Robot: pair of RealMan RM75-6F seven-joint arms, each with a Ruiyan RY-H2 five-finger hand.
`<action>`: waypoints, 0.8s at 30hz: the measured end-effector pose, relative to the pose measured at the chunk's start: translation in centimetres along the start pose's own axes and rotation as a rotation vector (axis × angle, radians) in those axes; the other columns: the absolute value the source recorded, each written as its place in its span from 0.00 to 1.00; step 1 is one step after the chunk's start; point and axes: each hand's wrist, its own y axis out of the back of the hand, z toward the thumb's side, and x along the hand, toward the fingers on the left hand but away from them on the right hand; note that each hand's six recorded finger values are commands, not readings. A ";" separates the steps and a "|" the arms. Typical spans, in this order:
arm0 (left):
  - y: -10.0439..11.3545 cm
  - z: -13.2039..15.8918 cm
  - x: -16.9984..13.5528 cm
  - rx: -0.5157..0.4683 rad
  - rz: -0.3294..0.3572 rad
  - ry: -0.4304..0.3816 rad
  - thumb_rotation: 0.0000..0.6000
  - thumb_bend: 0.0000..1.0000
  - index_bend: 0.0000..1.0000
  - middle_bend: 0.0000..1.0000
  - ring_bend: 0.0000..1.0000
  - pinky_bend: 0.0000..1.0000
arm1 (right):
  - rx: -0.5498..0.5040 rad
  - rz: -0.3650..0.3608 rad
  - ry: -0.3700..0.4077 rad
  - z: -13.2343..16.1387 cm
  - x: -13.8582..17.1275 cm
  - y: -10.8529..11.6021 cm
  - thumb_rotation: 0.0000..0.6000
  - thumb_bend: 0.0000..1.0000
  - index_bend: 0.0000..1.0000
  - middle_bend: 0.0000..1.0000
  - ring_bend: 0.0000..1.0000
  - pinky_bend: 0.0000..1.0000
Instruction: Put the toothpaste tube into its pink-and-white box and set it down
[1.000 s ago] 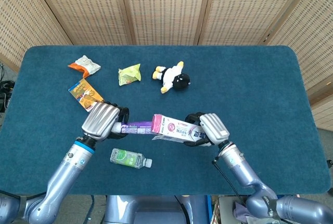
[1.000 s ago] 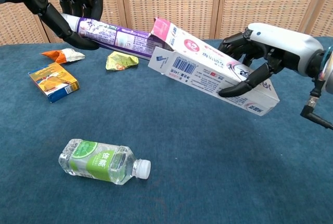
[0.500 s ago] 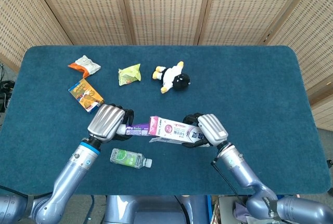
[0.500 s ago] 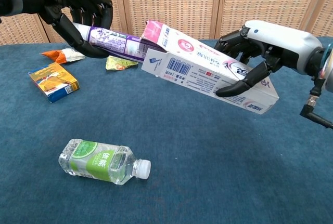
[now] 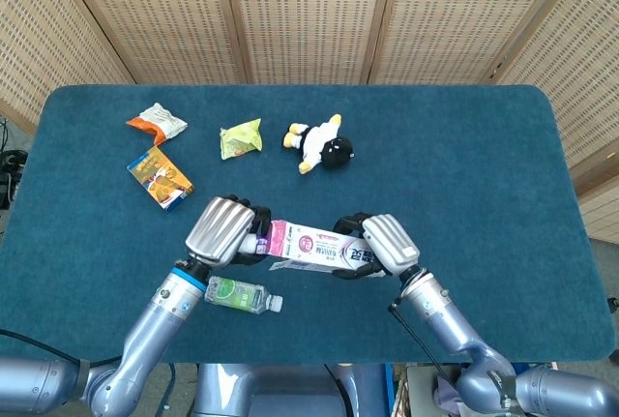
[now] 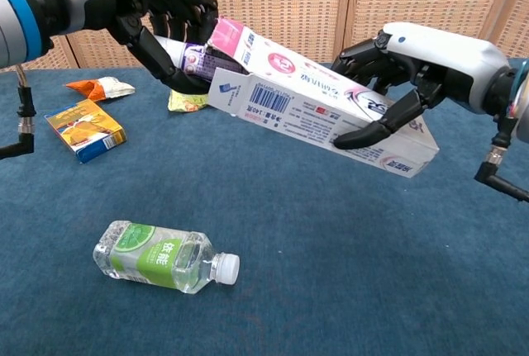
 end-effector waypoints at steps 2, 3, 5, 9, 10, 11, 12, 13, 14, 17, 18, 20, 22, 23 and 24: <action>-0.3 0.3 0.1 0.002 0.003 -0.007 1.00 0.24 0.77 0.66 0.55 0.51 | -0.013 -0.002 0.002 0.1 0.0 0.1 1.00 0.04 0.67 0.57 0.44 0.51; -0.4 0.5 0.1 0.007 0.005 -0.012 1.00 0.24 0.77 0.65 0.54 0.51 | -0.018 -0.003 0.003 0.2 0.0 0.1 1.00 0.04 0.67 0.57 0.44 0.51; -0.6 0.8 0.2 0.017 0.009 -0.020 1.00 0.24 0.77 0.59 0.50 0.49 | -0.025 -0.005 0.006 0.3 0.0 0.2 1.00 0.04 0.67 0.57 0.44 0.51; -0.9 1.1 0.2 0.055 0.018 -0.034 1.00 0.24 0.67 0.40 0.32 0.35 | -0.040 -0.010 0.007 0.5 -0.1 0.3 1.00 0.04 0.67 0.57 0.44 0.51; -1.0 1.2 0.2 0.068 0.021 -0.038 1.00 0.24 0.63 0.36 0.28 0.32 | -0.049 -0.011 0.007 0.5 -0.1 0.4 1.00 0.04 0.67 0.57 0.44 0.51; -1.0 1.2 0.2 0.082 0.024 -0.042 1.00 0.24 0.57 0.29 0.22 0.26 | -0.058 -0.013 0.007 0.5 -0.1 0.4 1.00 0.04 0.67 0.57 0.44 0.51; -1.0 1.3 0.2 0.102 0.029 -0.049 1.00 0.24 0.50 0.22 0.16 0.21 | -0.067 -0.014 0.007 0.6 -0.1 0.5 1.00 0.04 0.67 0.57 0.44 0.51; -1.1 1.3 0.2 0.116 0.032 -0.053 1.00 0.24 0.46 0.19 0.13 0.18 | -0.081 -0.017 0.006 0.6 -0.1 0.6 1.00 0.04 0.67 0.57 0.44 0.51; -1.1 1.4 0.2 0.130 0.035 -0.057 1.00 0.24 0.40 0.14 0.08 0.12 | -0.085 -0.018 0.006 0.6 -0.1 0.7 1.00 0.04 0.67 0.57 0.44 0.51; -1.2 1.3 0.1 0.176 0.038 -0.066 1.00 0.24 0.28 0.04 0.01 0.02 | -0.103 -0.024 0.001 0.5 -0.1 0.9 1.00 0.04 0.67 0.58 0.44 0.51; -1.2 1.2 0.1 0.194 0.039 -0.069 1.00 0.24 0.25 0.01 0.00 0.00 | -0.110 -0.026 -0.001 0.5 -0.1 0.9 1.00 0.04 0.67 0.58 0.44 0.51; -1.2 1.1 0.0 0.212 0.042 -0.073 1.00 0.24 0.22 0.00 0.00 0.00 | -0.130 -0.029 -0.005 0.4 0.0 1.0 1.00 0.04 0.67 0.58 0.44 0.51; -1.2 1.0 0.0 0.226 0.045 -0.075 1.00 0.24 0.21 0.00 0.00 0.00 | -0.156 -0.035 -0.012 0.3 0.0 1.2 1.00 0.04 0.67 0.58 0.44 0.51; -1.2 1.0 0.0 0.230 0.045 -0.075 1.00 0.24 0.21 0.00 0.00 0.00 | -0.163 -0.037 -0.014 0.3 0.0 1.2 1.00 0.04 0.67 0.58 0.44 0.51; -1.2 0.9 0.0 0.236 0.046 -0.076 1.00 0.24 0.21 0.00 0.00 0.00 | -0.179 -0.041 -0.018 0.2 0.0 1.3 1.00 0.04 0.67 0.58 0.44 0.51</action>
